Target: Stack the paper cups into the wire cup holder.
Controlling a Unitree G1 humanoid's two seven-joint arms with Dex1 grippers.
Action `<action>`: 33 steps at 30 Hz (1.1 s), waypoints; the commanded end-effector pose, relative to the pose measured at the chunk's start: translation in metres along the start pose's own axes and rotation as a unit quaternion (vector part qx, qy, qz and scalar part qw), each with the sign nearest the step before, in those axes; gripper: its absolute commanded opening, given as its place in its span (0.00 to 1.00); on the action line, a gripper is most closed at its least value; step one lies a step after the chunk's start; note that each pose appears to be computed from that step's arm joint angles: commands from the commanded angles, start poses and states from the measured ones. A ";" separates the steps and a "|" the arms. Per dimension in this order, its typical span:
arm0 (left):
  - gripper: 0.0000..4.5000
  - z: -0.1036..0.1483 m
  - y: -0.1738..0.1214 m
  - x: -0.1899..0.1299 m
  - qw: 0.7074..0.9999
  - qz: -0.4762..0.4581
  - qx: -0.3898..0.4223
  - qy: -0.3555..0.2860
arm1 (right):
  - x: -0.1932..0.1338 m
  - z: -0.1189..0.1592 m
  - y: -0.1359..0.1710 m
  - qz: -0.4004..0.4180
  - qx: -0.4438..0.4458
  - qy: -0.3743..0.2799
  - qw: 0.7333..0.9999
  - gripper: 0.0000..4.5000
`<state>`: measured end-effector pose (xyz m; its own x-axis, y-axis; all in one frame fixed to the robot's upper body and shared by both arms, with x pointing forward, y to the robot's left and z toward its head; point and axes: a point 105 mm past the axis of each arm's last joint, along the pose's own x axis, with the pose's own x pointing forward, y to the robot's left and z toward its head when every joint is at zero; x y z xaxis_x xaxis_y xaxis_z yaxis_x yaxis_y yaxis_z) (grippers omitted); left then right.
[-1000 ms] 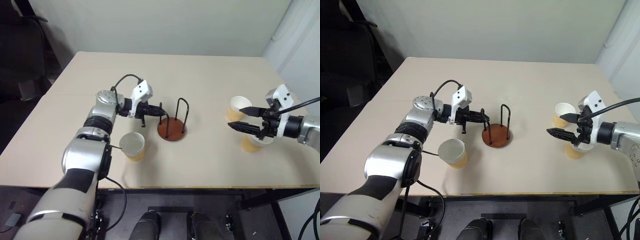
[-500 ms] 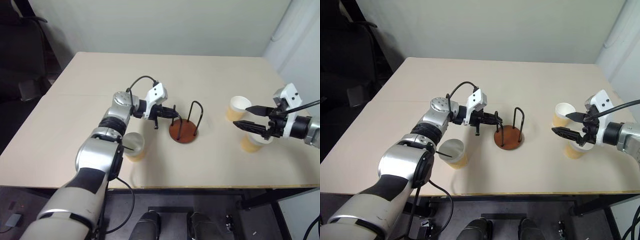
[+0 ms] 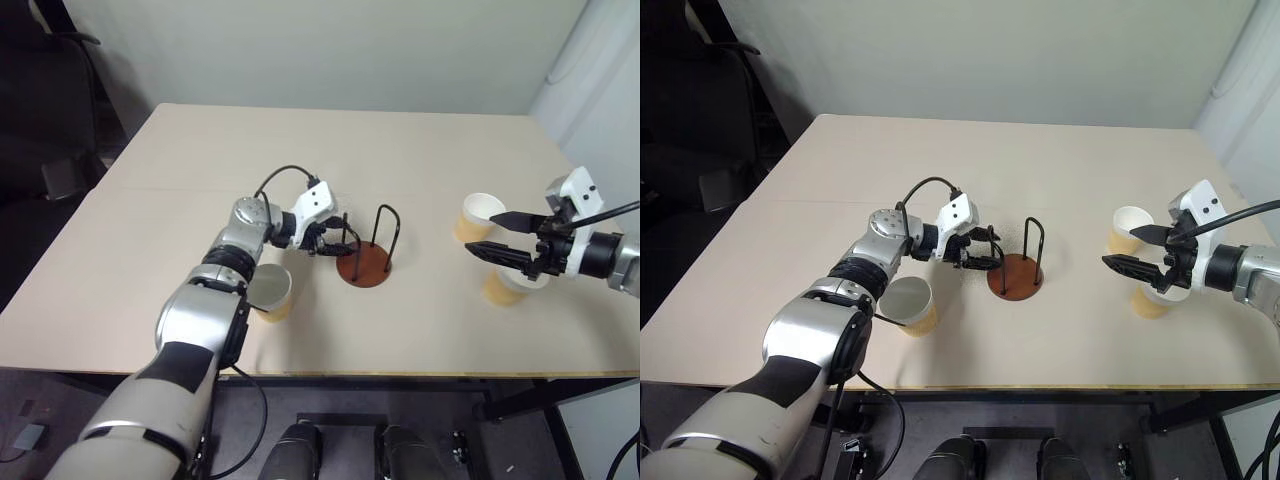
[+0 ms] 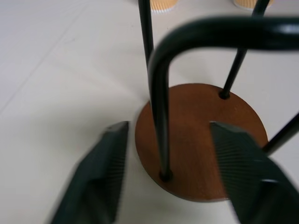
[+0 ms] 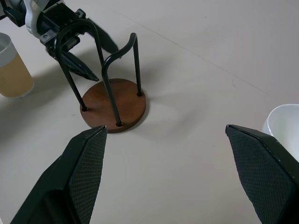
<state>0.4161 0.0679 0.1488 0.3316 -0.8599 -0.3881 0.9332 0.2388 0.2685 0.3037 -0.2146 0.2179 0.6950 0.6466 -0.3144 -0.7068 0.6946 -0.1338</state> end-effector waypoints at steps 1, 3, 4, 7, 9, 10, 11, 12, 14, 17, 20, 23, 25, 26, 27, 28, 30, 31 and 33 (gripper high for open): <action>0.99 0.019 0.009 0.000 0.999 0.027 0.020 -0.029 | -0.005 0.012 0.001 -0.009 -0.021 -0.016 1.000 0.92; 0.99 0.021 0.012 0.002 0.998 0.042 0.025 -0.033 | -0.005 0.012 0.001 -0.010 -0.021 -0.016 1.000 0.92; 0.99 0.022 0.012 0.003 0.998 0.045 0.027 -0.033 | -0.005 0.012 0.001 -0.010 -0.021 -0.016 1.000 0.92; 0.99 0.022 0.012 0.005 0.998 0.048 0.031 -0.031 | -0.006 0.012 0.001 -0.011 -0.021 -0.016 1.000 0.92; 0.99 0.026 0.012 0.006 0.998 0.046 0.036 -0.033 | -0.007 0.012 0.001 -0.011 -0.020 -0.016 1.000 0.92; 0.99 0.027 0.012 0.005 0.998 0.044 0.040 -0.033 | -0.007 0.012 0.001 -0.011 -0.020 -0.016 1.000 0.92; 0.99 0.029 0.012 0.004 0.998 0.040 0.044 -0.034 | -0.007 0.012 0.001 -0.010 -0.020 -0.015 1.000 0.92; 0.99 0.030 0.012 0.002 0.998 0.036 0.049 -0.034 | -0.007 0.012 0.001 -0.010 -0.019 -0.015 1.000 0.92; 0.99 0.031 0.011 -0.003 0.998 0.018 0.059 -0.026 | -0.007 0.013 0.002 -0.007 -0.019 -0.015 1.000 0.92; 0.99 0.025 0.010 -0.013 0.996 -0.005 0.089 0.008 | -0.006 0.014 0.002 -0.004 -0.020 -0.016 1.000 0.92; 0.99 0.020 0.013 -0.024 0.991 -0.010 0.125 0.043 | -0.006 0.015 0.001 -0.004 -0.020 -0.017 1.000 0.92; 0.99 0.015 0.017 -0.036 0.987 -0.008 0.144 0.071 | -0.005 0.016 0.001 -0.003 -0.020 -0.018 1.000 0.92; 0.99 0.011 0.021 -0.043 0.983 0.000 0.159 0.090 | -0.005 0.017 0.001 -0.003 -0.023 -0.018 1.000 0.92; 0.99 0.010 0.023 -0.045 0.982 0.006 0.164 0.095 | -0.004 0.017 -0.001 -0.006 -0.026 -0.016 1.000 0.92; 0.99 0.011 0.025 -0.048 0.981 0.013 0.166 0.096 | -0.004 0.019 -0.003 -0.011 -0.029 -0.018 0.999 0.92; 0.99 0.013 0.029 -0.051 0.981 0.026 0.166 0.095 | -0.005 0.021 -0.007 -0.019 -0.032 -0.021 0.999 0.92; 0.99 0.016 0.036 -0.059 0.981 0.052 0.163 0.090 | -0.005 0.025 -0.012 -0.031 -0.037 -0.023 0.999 0.92; 0.99 0.018 0.040 -0.064 0.981 0.066 0.160 0.086 | -0.005 0.026 -0.014 -0.033 -0.039 -0.023 0.998 0.92; 0.99 0.023 0.047 -0.072 0.982 0.090 0.149 0.073 | -0.004 0.027 -0.014 -0.032 -0.042 -0.022 0.998 0.92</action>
<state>0.4274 0.1262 0.1841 0.4699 -0.7232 -0.5061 0.8260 0.1581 0.5410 0.3142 -0.2155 0.2355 0.7246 0.6296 -0.2802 -0.6845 0.7048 -0.1864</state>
